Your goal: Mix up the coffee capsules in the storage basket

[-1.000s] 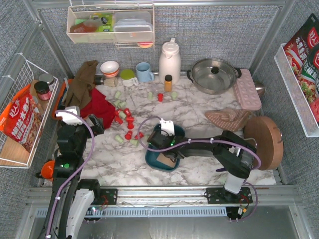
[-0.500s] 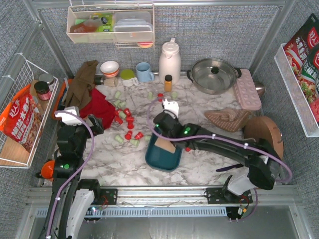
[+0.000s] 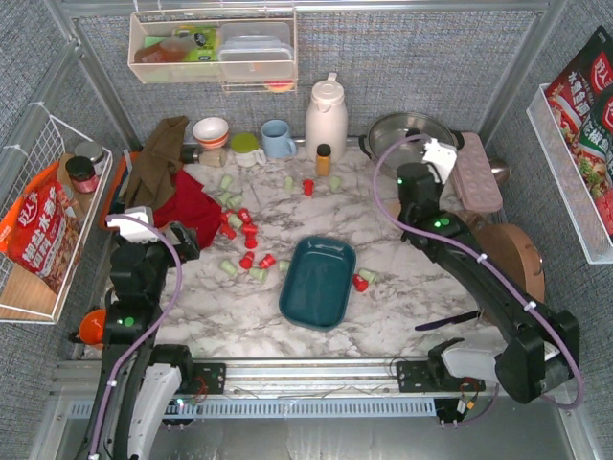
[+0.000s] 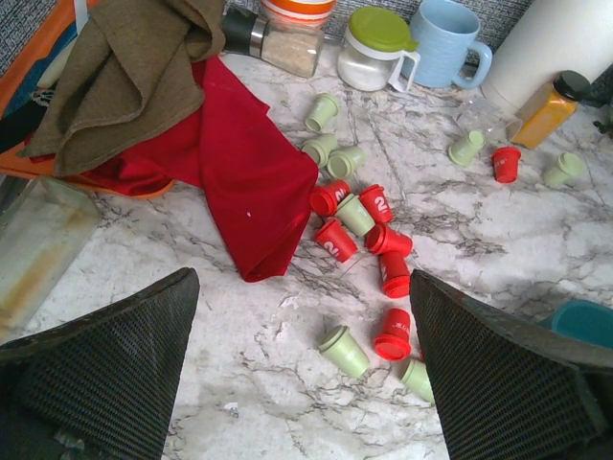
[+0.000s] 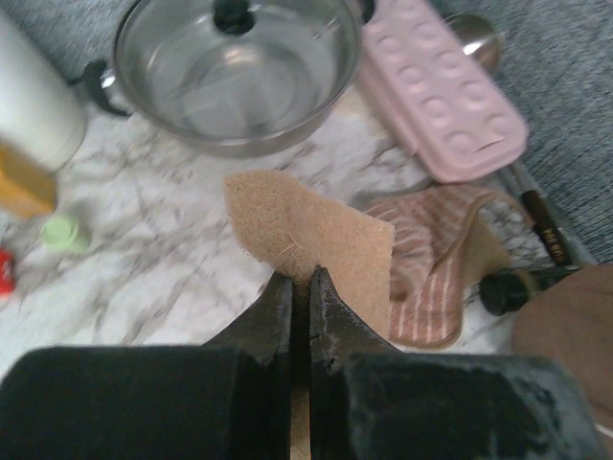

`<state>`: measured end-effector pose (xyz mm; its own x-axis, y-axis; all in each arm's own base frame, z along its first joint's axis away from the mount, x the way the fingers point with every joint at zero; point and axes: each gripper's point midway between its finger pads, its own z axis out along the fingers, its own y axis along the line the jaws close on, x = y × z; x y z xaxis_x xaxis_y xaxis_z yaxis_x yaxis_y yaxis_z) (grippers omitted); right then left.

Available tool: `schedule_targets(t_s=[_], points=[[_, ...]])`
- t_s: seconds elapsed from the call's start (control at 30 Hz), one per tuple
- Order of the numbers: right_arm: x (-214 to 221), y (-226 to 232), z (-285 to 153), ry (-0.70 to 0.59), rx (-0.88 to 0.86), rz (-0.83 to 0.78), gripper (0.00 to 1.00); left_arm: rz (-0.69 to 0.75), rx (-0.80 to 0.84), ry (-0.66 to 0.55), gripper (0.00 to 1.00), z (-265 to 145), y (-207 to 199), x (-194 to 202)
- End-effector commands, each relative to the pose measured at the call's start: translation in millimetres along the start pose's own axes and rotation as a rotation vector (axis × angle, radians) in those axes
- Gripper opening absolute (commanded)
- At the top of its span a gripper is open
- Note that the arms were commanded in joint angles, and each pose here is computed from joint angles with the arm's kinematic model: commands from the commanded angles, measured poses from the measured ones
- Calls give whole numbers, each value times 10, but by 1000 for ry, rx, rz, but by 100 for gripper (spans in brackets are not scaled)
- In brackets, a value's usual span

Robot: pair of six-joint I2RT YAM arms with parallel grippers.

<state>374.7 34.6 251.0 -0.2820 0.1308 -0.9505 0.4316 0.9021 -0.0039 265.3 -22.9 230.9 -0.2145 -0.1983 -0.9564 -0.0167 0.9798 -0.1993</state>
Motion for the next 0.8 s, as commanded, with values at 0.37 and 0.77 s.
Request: schedule_targets(t_s=[0.37, 0.77], points=[[5, -744, 1020, -39, 182, 124, 0, 13, 34, -31, 99, 48, -60, -66], [542, -768, 1471, 166, 165, 30, 55, 18, 27, -7, 99, 97, -48, -11]])
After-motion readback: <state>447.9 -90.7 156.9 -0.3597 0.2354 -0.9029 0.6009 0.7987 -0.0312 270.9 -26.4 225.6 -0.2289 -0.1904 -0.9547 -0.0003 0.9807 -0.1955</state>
